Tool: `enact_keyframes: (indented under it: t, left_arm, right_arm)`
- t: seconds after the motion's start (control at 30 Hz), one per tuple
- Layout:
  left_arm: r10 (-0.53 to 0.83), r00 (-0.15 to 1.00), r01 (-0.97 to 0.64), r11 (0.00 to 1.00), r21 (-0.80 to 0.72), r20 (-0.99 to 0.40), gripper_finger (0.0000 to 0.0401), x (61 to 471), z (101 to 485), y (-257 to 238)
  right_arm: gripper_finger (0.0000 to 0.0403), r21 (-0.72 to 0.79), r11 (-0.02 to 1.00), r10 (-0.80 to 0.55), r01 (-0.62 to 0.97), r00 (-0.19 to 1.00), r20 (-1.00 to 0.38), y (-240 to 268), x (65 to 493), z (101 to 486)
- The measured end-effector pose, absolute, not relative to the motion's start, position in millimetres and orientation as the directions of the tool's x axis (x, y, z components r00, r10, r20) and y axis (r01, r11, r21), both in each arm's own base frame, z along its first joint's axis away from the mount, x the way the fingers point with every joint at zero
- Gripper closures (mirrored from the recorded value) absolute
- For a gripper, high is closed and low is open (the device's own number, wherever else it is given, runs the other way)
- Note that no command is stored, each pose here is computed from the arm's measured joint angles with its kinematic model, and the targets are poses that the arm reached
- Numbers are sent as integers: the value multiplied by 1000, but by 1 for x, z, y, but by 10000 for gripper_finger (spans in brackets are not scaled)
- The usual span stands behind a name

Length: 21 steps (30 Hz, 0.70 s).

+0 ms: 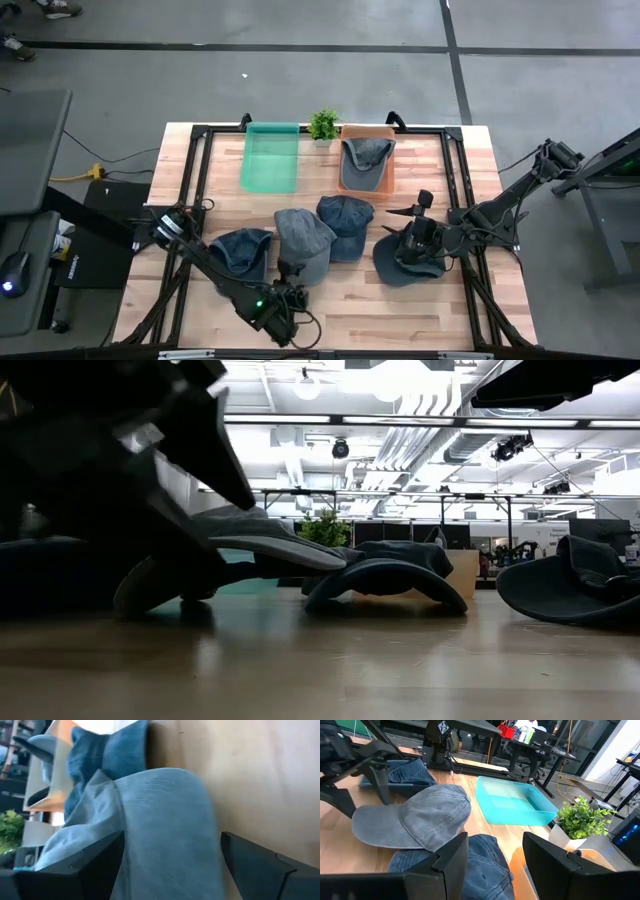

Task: Pick & Place hat
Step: Put the light gray cap into the orange bin

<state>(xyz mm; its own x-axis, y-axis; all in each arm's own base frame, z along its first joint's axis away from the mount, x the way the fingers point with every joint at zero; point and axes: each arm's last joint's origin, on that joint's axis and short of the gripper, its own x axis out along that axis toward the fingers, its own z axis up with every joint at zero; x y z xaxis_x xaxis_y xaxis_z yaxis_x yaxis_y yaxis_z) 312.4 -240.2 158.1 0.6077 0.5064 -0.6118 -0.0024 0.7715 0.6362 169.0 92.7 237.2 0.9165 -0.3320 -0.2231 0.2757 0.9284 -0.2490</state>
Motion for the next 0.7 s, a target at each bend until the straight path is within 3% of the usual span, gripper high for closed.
enact_keyframes:
  t: [0.33, 0.7]
  left_arm:
    - [457, 532, -11, 845, 534, -713, 73, 326, 155, -221]
    - [449, 510, -5, 855, 519, -734, 79, 325, 154, -221]
  right_arm:
    - [218, -252, 930, -324, 266, 918, -230, 93, 169, 237]
    - [218, -248, 936, -307, 249, 922, -235, 93, 169, 236]
